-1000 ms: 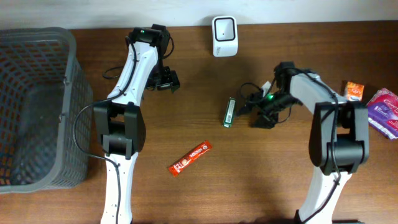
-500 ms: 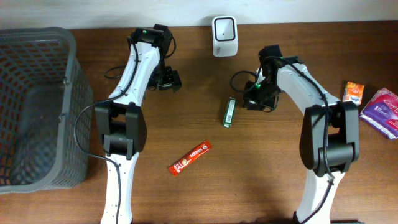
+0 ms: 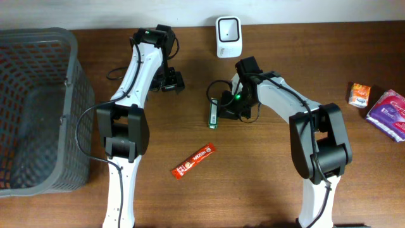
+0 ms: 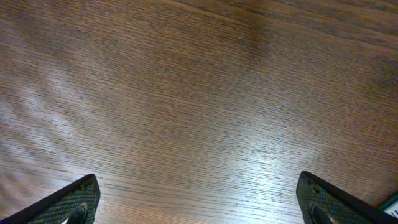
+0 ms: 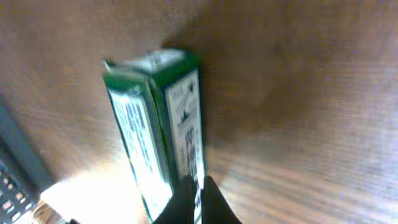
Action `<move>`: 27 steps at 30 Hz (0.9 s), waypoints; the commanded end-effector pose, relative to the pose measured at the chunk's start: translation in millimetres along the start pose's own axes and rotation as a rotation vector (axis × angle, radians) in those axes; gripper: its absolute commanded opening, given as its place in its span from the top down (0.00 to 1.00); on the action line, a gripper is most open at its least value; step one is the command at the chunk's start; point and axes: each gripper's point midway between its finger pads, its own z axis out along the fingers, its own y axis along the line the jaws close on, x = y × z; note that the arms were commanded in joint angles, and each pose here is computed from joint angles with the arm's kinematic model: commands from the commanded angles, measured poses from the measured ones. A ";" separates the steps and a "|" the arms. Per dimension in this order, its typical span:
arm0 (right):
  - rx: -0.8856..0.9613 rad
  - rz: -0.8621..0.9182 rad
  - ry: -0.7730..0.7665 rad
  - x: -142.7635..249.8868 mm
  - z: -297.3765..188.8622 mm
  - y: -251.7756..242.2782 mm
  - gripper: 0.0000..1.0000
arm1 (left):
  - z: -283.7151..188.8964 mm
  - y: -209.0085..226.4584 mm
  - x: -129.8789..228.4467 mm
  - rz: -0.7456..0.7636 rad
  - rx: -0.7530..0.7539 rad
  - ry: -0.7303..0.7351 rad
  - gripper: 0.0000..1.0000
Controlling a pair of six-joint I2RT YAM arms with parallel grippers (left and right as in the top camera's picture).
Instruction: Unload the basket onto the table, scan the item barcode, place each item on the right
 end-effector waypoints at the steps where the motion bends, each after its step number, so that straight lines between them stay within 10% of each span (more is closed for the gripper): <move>1: -0.001 -0.053 0.026 -8.2 -34.3 -9.6 0.80 | -1.4 -12.2 3.7 0.016 -0.001 -0.010 0.01; 2: 0.007 -0.070 0.036 -11.1 -53.1 -14.5 0.72 | -1.6 -16.5 6.0 0.026 -0.001 -0.010 0.01; 3: 0.040 -0.080 0.043 -14.8 -82.6 -27.0 0.52 | -1.8 -20.9 8.3 0.037 -0.002 -0.011 0.01; 4: 0.098 -0.077 0.036 -20.0 -113.4 -48.4 0.11 | -2.2 -31.2 12.9 0.061 -0.001 -0.017 0.01; 5: 0.139 -0.039 0.020 -24.2 -128.6 -65.2 0.01 | -2.3 -37.8 13.5 0.075 0.003 -0.028 0.01; 17: 0.127 0.135 -0.049 -35.8 -171.0 -126.7 0.01 | -6.2 -90.0 44.4 0.381 0.212 0.048 0.01; 21: 0.127 0.132 -0.054 -37.0 -165.5 -130.1 0.01 | -8.9 -106.6 44.8 0.483 0.273 0.020 0.53; 23: 0.128 0.130 -0.044 -34.7 -158.5 -131.6 0.01 | -18.0 -130.3 60.8 0.548 0.424 0.060 0.61; 25: 0.130 0.110 -0.041 -35.1 -152.6 -126.3 0.01 | -22.4 -153.7 85.0 0.693 0.477 0.072 1.00; 27: 0.132 0.082 -0.039 -35.9 -146.8 -118.1 0.01 | -22.5 -166.5 95.6 0.730 0.474 0.067 1.00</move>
